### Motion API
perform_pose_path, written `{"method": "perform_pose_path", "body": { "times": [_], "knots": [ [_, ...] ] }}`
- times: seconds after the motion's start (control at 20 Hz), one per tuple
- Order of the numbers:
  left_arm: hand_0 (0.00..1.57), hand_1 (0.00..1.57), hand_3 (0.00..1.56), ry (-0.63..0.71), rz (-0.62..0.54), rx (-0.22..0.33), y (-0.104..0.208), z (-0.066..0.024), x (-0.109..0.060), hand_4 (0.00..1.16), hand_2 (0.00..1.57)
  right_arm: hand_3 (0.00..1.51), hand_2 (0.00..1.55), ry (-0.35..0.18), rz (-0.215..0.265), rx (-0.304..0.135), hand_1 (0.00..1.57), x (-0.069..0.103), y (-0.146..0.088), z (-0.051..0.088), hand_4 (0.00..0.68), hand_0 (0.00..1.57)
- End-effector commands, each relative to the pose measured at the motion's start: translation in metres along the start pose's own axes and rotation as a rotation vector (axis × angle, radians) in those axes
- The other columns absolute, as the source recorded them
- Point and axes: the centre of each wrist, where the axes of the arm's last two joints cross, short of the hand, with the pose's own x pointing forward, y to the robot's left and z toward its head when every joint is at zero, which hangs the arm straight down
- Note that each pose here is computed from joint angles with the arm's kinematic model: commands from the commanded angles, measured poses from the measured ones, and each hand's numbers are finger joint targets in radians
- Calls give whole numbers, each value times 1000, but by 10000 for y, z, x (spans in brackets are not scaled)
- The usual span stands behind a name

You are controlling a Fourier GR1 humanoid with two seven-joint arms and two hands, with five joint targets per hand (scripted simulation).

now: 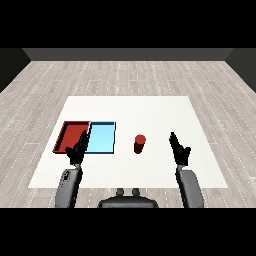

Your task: Pick the red can and put it in the red box

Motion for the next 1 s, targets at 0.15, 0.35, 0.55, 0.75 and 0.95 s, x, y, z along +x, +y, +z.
{"method": "perform_pose_path", "body": {
  "times": [0.15, 0.35, 0.55, 0.75, 0.95],
  "knots": [
    [0, 0, 0, 15, -43, -12, -10, -35, -3, 0, 0, 0, 0, -34, -14, 3, 0, -39, -164, -75, 0, 0],
    [0, 0, 0, -392, 74, -4, -78, -141, 358, 0, 0, 0, 0, -361, -91, 22, 0, 248, -75, -166, 0, 0],
    [0, 0, 0, -456, 68, -10, -69, -81, 113, 0, 0, 0, 0, -378, -93, 29, 0, 41, -76, 43, 0, 0],
    [0, 0, 0, -449, 58, 3, 65, -114, 190, 0, 0, 0, 0, -407, -107, 22, 0, 69, -131, -23, 0, 0],
    [0, 0, 0, -446, 59, -14, -63, -124, 103, 0, 0, 0, 0, -394, -98, 34, 0, -263, -228, -56, 0, 0]
  ]
}}
